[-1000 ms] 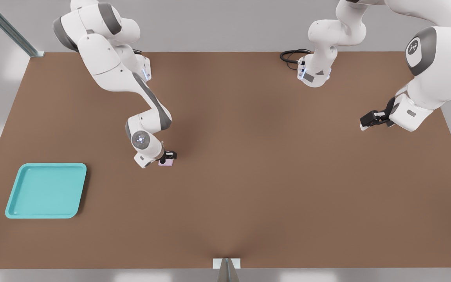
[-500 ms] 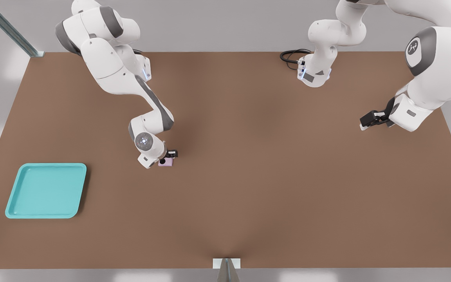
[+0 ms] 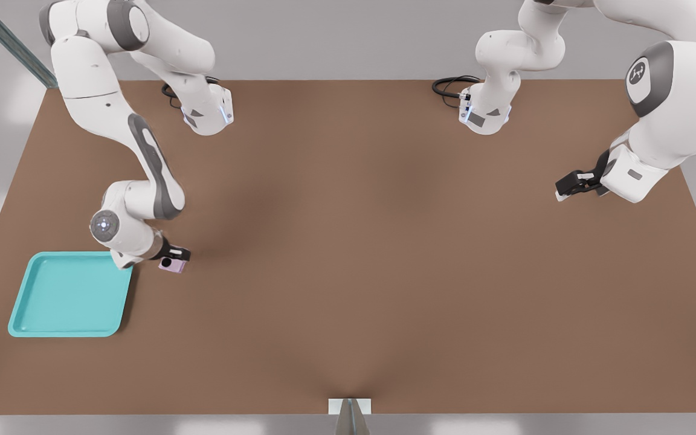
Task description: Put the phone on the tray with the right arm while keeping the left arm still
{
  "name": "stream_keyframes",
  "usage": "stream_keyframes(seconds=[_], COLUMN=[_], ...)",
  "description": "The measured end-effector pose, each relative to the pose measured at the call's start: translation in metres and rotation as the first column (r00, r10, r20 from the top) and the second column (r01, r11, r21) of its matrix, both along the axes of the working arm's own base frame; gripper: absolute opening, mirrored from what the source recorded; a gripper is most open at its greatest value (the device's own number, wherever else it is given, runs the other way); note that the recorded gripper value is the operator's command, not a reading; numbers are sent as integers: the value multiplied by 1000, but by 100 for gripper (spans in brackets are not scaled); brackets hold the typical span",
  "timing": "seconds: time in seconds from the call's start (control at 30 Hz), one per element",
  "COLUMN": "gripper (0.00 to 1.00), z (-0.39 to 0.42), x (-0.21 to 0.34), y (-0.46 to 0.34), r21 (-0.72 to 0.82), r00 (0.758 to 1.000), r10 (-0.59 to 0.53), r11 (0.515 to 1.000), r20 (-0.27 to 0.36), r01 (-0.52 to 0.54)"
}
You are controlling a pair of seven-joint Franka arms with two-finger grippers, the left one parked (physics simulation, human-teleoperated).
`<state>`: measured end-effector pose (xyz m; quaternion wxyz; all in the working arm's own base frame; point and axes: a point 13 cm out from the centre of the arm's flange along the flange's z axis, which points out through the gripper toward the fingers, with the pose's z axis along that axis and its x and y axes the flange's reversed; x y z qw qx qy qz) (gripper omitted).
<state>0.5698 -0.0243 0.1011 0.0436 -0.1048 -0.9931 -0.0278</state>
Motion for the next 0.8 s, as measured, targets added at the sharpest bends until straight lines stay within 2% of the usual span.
stream_keyframes(seconds=[0.13,0.17,0.2,0.33,0.37,0.4,0.43,0.5,0.53,0.57,0.63,0.67,0.8], gripper=[76,86,100,100,100,100,100,100,96,97,100,100,100], z=[-5,-9,-10,-8,25,78,141,257,321,383,371,368,372], x=[18,26,35,48,59,76,91,97,127,147,87,72,46], y=[-142,-174,-200,-236,-227,-207,-168,-71,-38,-23,2,10,19], r21=[19,24,25,29,15,-15,-53,-165,-208,-249,-200,-184,-149], r00=[997,996,996,993,984,966,936,867,833,811,839,846,881], r10=[-71,-70,-58,71,124,191,276,440,480,497,507,506,462], r11=[997,997,998,997,992,981,961,897,876,865,859,859,883], r20=[38,55,71,97,127,172,216,236,276,309,197,166,100], r01=[70,68,56,-74,-127,-192,-271,-410,-436,-435,-472,-478,-445])
